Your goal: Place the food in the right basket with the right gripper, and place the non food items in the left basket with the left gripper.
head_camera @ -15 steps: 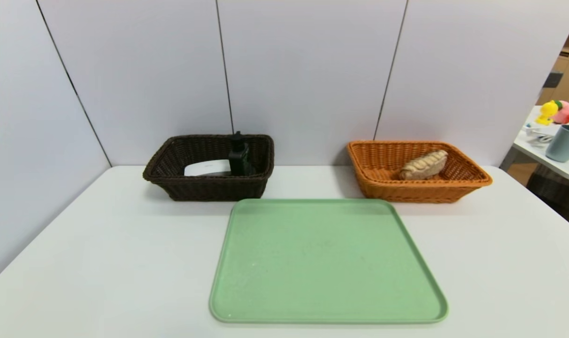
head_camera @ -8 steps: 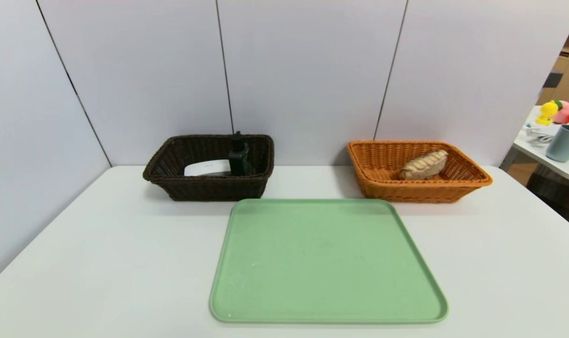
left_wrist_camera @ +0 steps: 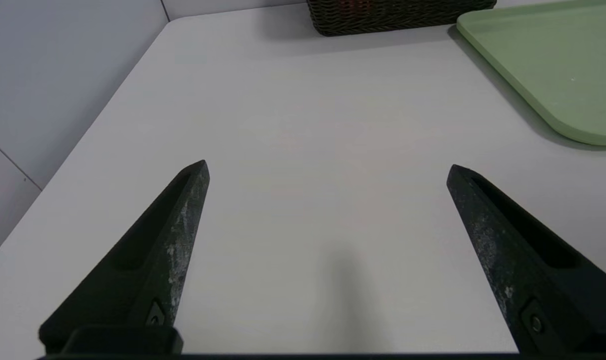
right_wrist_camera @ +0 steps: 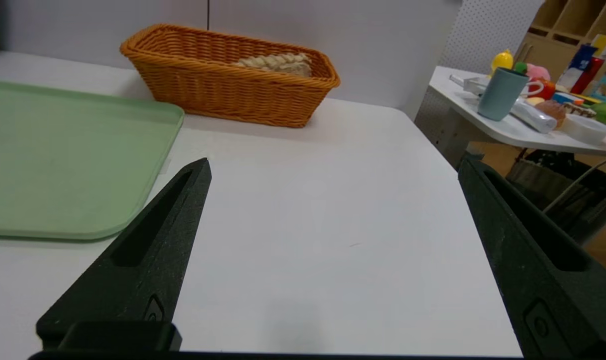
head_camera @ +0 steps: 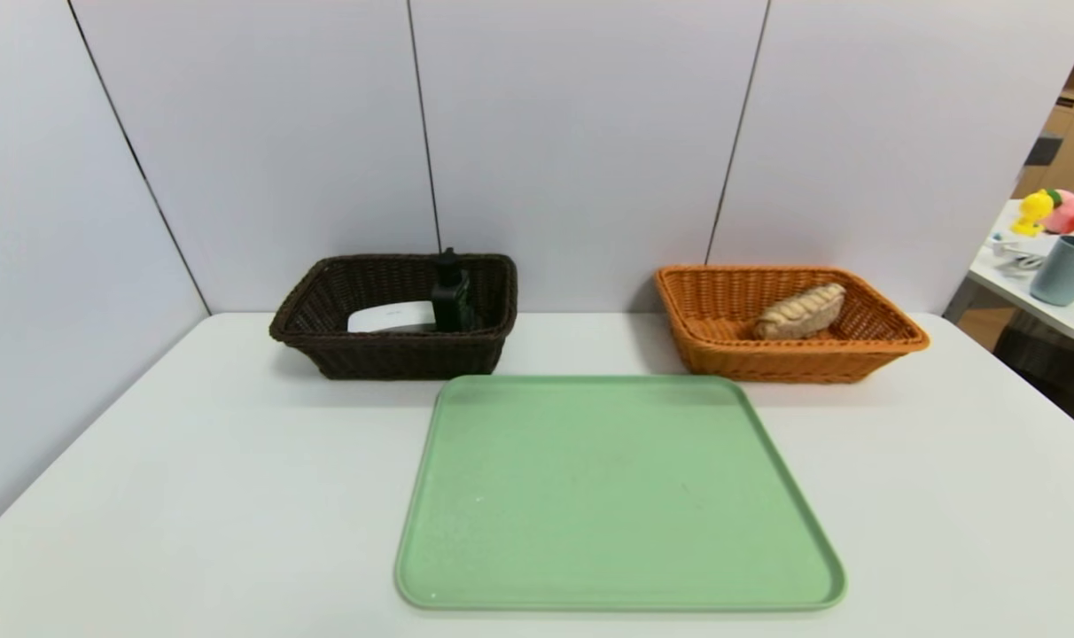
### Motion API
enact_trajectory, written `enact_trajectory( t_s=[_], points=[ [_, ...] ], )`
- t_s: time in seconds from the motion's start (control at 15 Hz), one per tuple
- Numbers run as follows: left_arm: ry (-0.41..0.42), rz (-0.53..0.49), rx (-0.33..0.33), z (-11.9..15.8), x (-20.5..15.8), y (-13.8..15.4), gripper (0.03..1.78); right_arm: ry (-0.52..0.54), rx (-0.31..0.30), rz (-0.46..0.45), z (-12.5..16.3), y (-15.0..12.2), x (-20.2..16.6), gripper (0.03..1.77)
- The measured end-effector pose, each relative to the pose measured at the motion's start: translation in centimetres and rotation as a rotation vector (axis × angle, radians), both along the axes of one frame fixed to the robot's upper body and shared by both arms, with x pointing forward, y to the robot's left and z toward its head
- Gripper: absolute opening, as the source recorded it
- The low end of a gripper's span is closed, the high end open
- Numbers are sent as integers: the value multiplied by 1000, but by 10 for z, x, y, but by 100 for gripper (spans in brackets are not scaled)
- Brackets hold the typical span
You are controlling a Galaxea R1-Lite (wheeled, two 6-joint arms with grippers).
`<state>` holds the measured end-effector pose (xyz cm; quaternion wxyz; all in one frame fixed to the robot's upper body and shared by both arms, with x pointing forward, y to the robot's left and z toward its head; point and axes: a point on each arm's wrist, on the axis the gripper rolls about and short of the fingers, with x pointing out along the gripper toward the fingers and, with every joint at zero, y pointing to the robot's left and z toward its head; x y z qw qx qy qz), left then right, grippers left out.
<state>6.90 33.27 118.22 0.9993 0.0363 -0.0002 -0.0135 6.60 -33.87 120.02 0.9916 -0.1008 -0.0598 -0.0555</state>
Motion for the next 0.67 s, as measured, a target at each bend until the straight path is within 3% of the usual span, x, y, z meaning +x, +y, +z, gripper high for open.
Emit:
enact_trajectory(
  t_s=[0.4,0.53,0.67],
  points=[
    [2,4,-23,0,0,0,169,108,45,141,-15,3,2,171],
    [1,4,-25,0,0,0,169,133,123,142,-18,3,3,171],
    [2,4,-26,0,0,0,169,125,146,142,-17,3,2,171]
  ],
)
